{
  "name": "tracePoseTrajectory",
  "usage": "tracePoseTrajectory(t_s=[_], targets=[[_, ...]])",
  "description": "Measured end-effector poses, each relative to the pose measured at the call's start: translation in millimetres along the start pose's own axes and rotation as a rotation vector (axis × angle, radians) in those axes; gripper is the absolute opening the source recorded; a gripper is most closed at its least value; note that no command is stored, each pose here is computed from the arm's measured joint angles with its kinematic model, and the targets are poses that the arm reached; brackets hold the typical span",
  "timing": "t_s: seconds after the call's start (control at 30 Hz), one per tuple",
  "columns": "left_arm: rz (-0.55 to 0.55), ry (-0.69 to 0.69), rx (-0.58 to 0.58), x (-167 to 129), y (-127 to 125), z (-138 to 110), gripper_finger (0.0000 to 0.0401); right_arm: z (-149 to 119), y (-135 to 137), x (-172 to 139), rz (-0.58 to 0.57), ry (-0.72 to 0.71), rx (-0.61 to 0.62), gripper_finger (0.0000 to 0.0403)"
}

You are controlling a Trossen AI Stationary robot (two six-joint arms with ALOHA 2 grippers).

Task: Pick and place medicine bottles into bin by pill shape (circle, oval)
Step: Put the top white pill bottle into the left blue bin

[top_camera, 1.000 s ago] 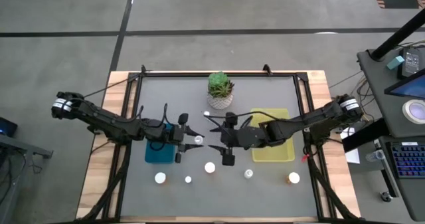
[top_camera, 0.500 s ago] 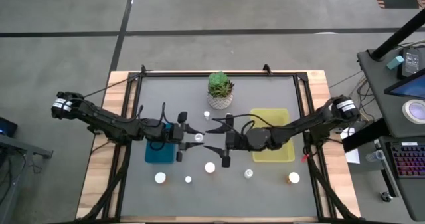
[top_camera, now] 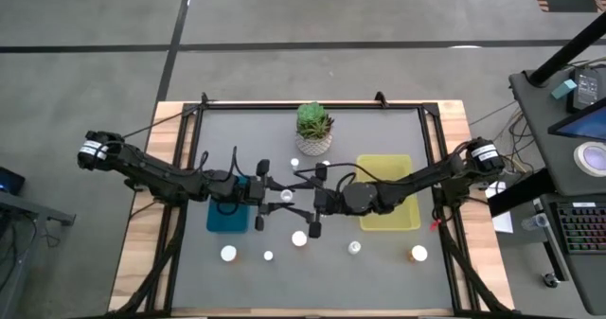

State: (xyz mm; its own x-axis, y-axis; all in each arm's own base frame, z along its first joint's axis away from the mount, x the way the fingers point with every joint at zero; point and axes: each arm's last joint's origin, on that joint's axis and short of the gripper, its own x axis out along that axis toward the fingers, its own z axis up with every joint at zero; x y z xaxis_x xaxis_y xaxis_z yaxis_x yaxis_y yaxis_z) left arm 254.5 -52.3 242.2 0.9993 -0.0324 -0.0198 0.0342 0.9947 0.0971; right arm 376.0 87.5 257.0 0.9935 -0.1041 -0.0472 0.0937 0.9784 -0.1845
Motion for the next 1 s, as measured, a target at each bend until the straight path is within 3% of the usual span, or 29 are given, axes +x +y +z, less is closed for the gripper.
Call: tracePoseTrajectory(t_s=[0.23, 0.53, 0.8, 1.0], targets=[[0.001, -0.006, -0.001, -0.4, 0.2, 1.1, 0.0128, -0.6, 0.2, 0.2, 0.000, 0.002, 0.000, 0.0233], [0.000, -0.006, -0.001, -0.5, 0.2, 1.3, 0.0128, -0.1, -0.1, 0.5, -0.005, 0.002, 0.001, 0.0120], [-0.001, -0.006, -0.003, -0.5, 0.2, 1.2, 0.0132, -0.4, 0.0, 0.5, -0.003, 0.005, 0.009, 0.0120], [0.001, -0.007, -0.002, -0.5, 0.3, 1.5, 0.0182, -0.5, 0.2, 0.5, 0.002, 0.004, 0.013, 0.0120]])
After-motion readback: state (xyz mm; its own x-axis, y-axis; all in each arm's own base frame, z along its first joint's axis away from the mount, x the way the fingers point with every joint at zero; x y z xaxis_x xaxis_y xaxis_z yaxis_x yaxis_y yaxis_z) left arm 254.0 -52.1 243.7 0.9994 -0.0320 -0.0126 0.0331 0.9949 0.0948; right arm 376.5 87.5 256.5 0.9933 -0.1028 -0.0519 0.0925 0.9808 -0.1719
